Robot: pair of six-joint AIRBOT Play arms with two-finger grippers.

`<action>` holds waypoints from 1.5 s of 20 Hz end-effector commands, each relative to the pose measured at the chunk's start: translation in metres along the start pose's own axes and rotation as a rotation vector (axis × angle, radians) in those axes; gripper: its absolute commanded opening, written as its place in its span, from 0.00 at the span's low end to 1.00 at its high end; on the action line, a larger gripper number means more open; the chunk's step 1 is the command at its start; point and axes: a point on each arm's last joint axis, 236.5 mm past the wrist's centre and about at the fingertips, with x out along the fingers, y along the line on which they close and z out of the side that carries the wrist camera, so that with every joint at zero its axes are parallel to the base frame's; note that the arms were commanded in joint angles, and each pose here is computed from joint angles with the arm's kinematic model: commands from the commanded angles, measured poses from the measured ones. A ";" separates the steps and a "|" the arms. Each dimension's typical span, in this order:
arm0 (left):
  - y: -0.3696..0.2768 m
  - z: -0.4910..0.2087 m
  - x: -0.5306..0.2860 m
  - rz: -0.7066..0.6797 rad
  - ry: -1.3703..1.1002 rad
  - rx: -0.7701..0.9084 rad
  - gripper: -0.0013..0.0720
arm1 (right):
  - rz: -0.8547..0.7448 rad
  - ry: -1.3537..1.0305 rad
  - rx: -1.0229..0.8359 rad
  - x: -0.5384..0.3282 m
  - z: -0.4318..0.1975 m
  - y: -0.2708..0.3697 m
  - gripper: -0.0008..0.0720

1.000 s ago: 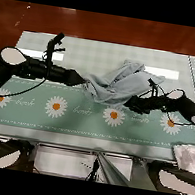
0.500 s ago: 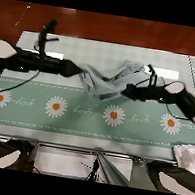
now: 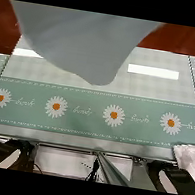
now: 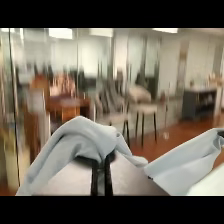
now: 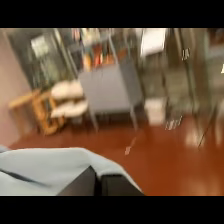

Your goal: Fold the shirts.

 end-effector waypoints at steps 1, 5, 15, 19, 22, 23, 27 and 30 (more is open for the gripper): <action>-0.046 0.075 -0.049 -0.013 -0.157 0.146 0.06 | -0.054 -0.141 -0.088 -0.050 0.059 0.029 0.04; -0.071 0.031 -0.070 -0.063 0.065 0.145 0.06 | -0.055 0.008 -0.076 -0.050 0.026 0.030 0.04; -0.050 -0.163 -0.081 -0.045 0.672 -0.349 0.06 | -0.522 0.624 -0.096 -0.086 -0.102 -0.098 0.04; 0.014 -0.274 -0.060 0.098 0.720 -0.470 0.06 | -0.514 0.773 -0.084 -0.018 -0.155 -0.160 0.04; 0.073 -0.361 -0.053 0.249 0.739 -0.477 0.06 | -0.521 0.821 -0.043 0.042 -0.207 -0.220 0.04; 0.092 -0.386 -0.051 0.299 0.746 -0.480 0.06 | -0.530 0.829 -0.031 0.058 -0.225 -0.239 0.04; 0.138 -0.467 -0.041 0.439 0.780 -0.618 0.06 | -0.592 0.902 0.077 0.089 -0.302 -0.299 0.04; 0.130 -0.533 -0.054 0.448 0.916 -0.762 0.06 | -0.602 1.017 0.218 0.087 -0.361 -0.308 0.04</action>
